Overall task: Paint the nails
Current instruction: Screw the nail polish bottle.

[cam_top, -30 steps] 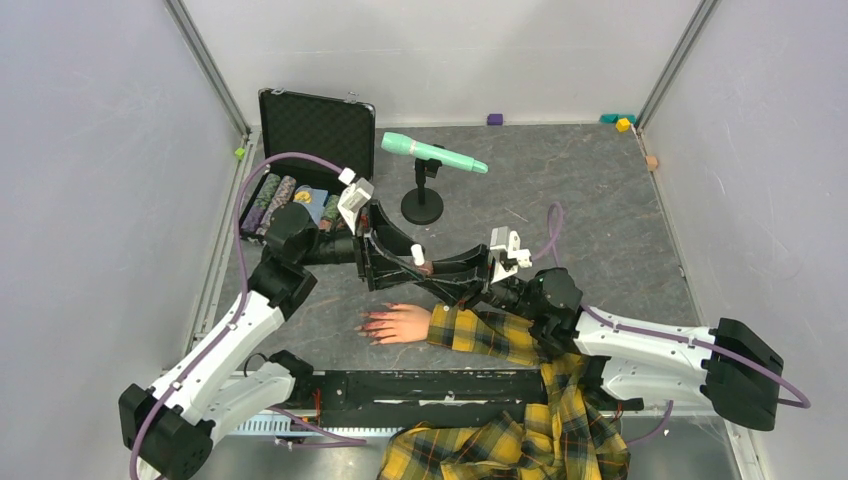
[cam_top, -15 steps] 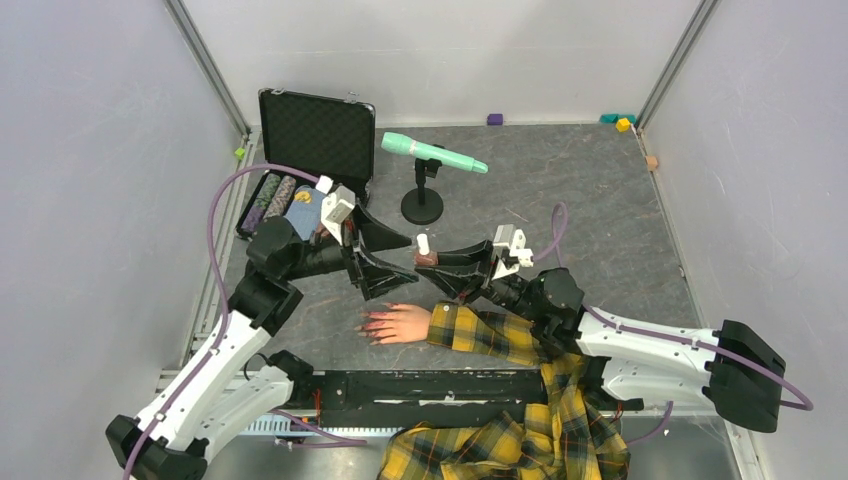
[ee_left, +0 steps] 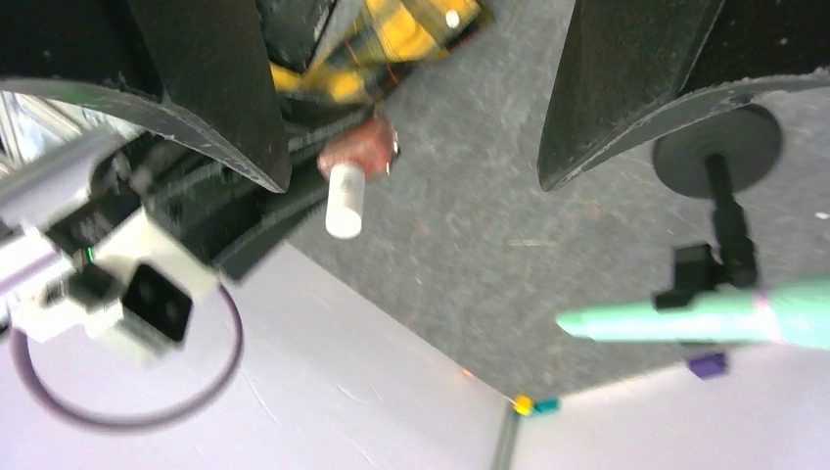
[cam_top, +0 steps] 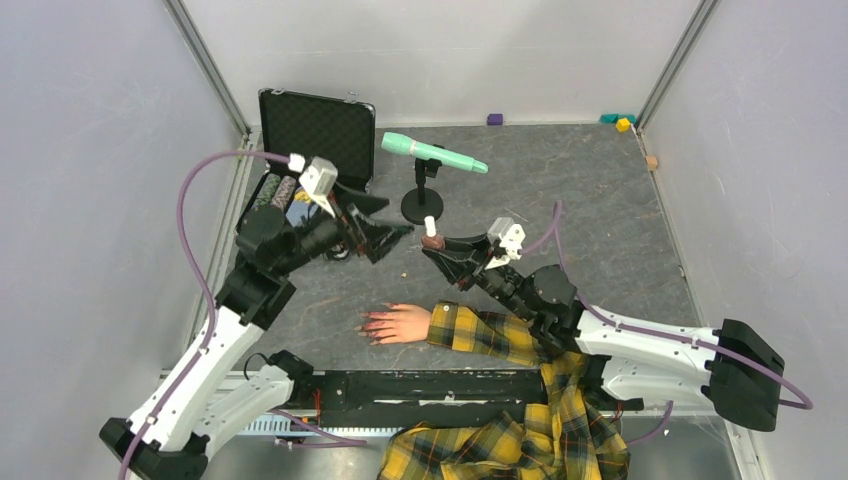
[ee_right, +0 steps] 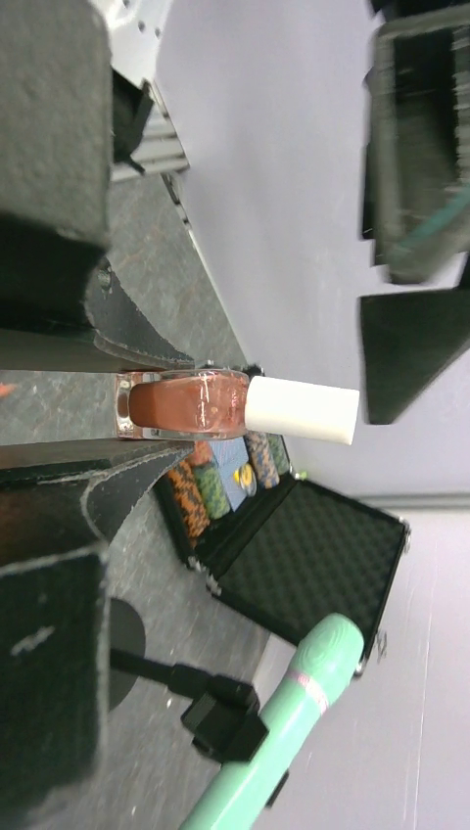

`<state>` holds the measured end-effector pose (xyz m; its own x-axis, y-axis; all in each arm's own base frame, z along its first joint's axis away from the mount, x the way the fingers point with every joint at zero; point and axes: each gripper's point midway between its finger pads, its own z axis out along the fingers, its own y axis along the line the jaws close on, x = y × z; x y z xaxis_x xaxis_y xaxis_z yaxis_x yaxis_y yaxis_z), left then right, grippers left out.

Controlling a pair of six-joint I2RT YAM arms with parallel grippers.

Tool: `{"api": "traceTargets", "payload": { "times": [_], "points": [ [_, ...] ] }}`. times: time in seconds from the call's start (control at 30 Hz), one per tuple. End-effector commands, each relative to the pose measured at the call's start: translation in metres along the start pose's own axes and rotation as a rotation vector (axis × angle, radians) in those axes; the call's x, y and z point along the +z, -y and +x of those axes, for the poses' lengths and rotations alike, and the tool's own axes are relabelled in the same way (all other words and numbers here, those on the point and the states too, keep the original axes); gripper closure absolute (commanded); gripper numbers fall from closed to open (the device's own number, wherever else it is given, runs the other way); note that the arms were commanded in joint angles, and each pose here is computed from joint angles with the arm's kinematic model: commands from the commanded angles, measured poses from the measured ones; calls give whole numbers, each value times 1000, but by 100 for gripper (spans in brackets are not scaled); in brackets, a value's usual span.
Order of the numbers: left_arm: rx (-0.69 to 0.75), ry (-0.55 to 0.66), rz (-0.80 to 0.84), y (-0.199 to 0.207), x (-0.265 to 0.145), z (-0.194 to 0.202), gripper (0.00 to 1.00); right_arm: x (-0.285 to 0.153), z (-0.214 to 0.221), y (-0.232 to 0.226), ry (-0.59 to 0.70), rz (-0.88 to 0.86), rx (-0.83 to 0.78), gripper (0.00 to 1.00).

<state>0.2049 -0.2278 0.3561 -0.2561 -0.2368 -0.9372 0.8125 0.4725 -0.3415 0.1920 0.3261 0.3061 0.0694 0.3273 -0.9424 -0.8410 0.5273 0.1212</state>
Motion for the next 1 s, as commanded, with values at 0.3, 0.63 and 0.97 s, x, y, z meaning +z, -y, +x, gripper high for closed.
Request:
{"api": "traceTargets", "payload": {
  "times": [0.3,0.63,0.97],
  "points": [
    [-116,28,-155,-29,40,-44,0,21,-12,46,-39,299,-43,100],
    [-159,-64,-125,-36,55,-8,7,33,8,42,-128,310,-62,100],
    [-159,-148,-117,-31,65,14,33,38,15,39,-155,313,-79,100]
  ]
}}
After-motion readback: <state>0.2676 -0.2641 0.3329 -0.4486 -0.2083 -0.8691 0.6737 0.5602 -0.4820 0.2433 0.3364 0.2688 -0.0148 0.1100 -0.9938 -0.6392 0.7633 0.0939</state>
